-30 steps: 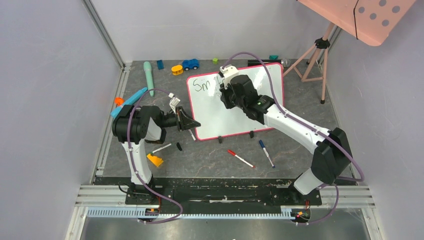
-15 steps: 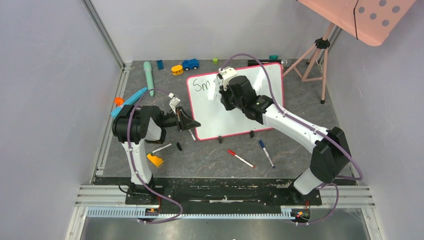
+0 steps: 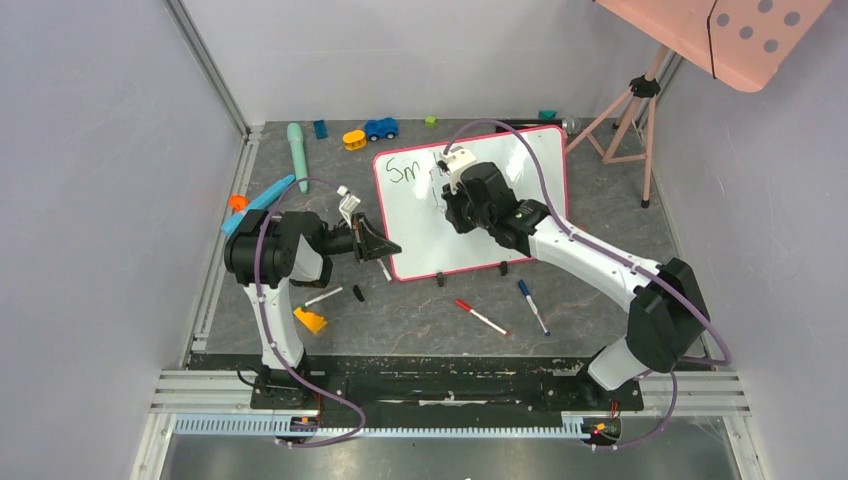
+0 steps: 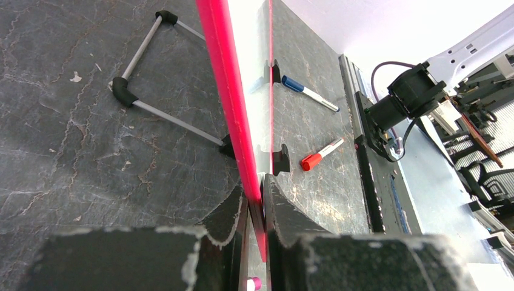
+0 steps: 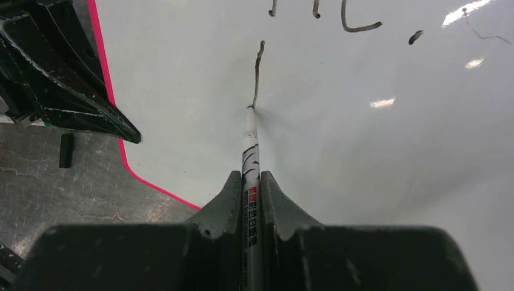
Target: Write a sentence on the whiteboard
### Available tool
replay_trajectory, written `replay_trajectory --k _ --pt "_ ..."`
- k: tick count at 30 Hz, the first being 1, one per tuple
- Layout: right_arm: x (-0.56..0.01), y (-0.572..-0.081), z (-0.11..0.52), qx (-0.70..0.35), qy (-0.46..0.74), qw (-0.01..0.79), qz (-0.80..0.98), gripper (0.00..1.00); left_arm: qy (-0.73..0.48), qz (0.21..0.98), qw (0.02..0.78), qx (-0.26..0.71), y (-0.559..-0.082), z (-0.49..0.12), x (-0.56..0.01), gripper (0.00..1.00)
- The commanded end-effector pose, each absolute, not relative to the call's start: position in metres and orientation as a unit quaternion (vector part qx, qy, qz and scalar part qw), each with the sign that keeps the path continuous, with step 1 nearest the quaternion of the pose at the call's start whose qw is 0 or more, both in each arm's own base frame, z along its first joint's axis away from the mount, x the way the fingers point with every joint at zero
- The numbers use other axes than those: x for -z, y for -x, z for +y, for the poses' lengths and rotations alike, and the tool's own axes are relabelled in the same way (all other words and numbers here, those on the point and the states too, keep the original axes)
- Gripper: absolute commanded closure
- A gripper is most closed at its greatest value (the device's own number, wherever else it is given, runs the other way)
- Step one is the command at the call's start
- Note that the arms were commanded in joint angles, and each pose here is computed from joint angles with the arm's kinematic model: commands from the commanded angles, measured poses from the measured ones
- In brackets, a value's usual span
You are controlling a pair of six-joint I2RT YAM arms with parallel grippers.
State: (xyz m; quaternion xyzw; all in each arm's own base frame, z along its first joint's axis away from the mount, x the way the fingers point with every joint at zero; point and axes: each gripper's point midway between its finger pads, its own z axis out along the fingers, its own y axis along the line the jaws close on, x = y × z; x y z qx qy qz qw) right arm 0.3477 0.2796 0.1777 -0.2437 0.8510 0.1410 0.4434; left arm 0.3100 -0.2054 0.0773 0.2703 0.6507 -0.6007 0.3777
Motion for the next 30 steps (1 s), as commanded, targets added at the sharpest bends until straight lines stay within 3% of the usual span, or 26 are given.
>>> replay_trajectory --k 1,9,30 --pt "-0.215 -0.353 0.280 -0.155 0.228 0.485 0.830 1.00 -0.331 0.619 0.404 0.587 -0.304 -0.208 -0.076 0.85" --pt "-0.252 -0.362 0.279 -0.157 0.220 0.528 0.805 1.00 -0.330 0.619 0.404 0.587 -0.304 -0.208 -0.075 0.85" --pt "-0.238 -0.385 0.276 -0.132 0.212 0.514 0.820 1.00 -0.332 0.618 0.406 0.586 -0.304 -0.208 -0.076 0.85"
